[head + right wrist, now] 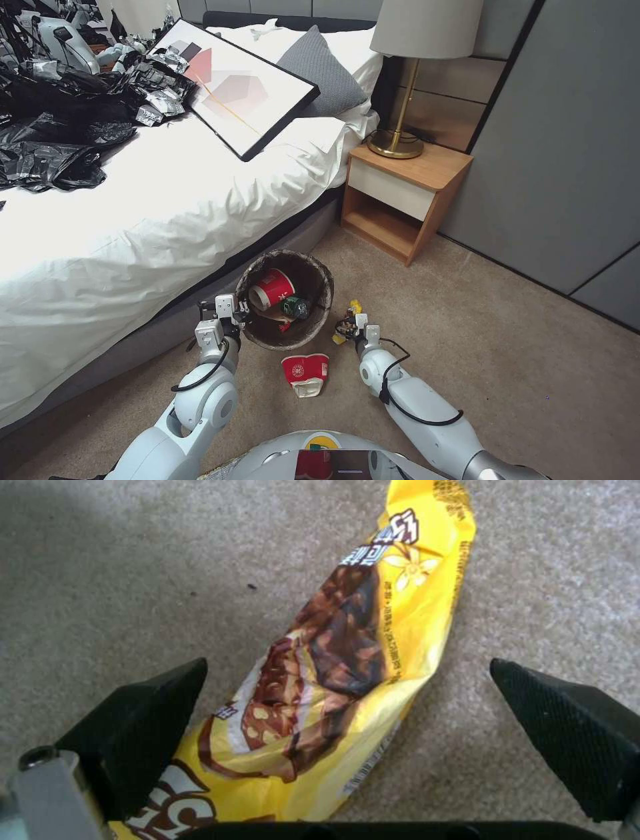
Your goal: Pick up the trash bin, then pick up the garbage from the floor and place it into the trash bin.
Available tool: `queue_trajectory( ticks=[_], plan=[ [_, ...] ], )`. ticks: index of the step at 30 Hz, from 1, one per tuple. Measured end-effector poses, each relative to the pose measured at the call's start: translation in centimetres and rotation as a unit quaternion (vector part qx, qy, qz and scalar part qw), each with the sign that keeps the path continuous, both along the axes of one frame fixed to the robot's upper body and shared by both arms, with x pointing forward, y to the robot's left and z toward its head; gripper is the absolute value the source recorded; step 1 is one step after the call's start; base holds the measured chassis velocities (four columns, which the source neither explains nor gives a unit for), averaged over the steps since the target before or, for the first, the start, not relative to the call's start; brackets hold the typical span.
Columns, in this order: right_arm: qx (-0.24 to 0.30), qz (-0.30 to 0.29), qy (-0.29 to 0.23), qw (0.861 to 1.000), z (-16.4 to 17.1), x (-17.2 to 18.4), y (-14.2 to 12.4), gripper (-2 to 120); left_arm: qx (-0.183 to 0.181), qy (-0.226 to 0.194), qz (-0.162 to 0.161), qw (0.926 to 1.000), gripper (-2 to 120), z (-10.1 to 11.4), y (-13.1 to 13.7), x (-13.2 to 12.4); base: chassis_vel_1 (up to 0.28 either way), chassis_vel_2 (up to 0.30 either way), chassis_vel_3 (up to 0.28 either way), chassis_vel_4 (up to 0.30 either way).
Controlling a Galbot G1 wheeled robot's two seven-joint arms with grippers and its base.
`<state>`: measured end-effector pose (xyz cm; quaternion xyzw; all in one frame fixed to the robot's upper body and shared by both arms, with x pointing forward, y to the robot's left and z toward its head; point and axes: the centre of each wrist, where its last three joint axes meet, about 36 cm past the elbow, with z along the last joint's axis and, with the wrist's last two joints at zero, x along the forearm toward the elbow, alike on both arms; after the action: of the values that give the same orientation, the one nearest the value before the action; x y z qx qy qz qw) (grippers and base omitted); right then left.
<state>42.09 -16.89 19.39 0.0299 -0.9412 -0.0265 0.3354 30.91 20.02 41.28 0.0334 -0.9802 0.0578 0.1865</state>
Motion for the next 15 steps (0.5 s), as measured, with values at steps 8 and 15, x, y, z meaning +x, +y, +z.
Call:
queue_trajectory(
  ticks=[8, 15],
  plan=[
    [0.002, 0.001, 0.002, 1.000, -0.14, 0.00, 0.12, 89, 0.000, -0.001, 0.001, 1.0000, 0, 0.07, 0.05, 0.02, 0.000, 0.000, 0.000, 0.000],
    [0.002, 0.012, 0.000, 1.000, -0.59, -0.15, 0.26, 61, 0.000, -0.002, 0.001, 1.0000, 0, 0.10, 0.06, 0.02, 0.000, 0.000, 0.000, 0.000]
  ],
)
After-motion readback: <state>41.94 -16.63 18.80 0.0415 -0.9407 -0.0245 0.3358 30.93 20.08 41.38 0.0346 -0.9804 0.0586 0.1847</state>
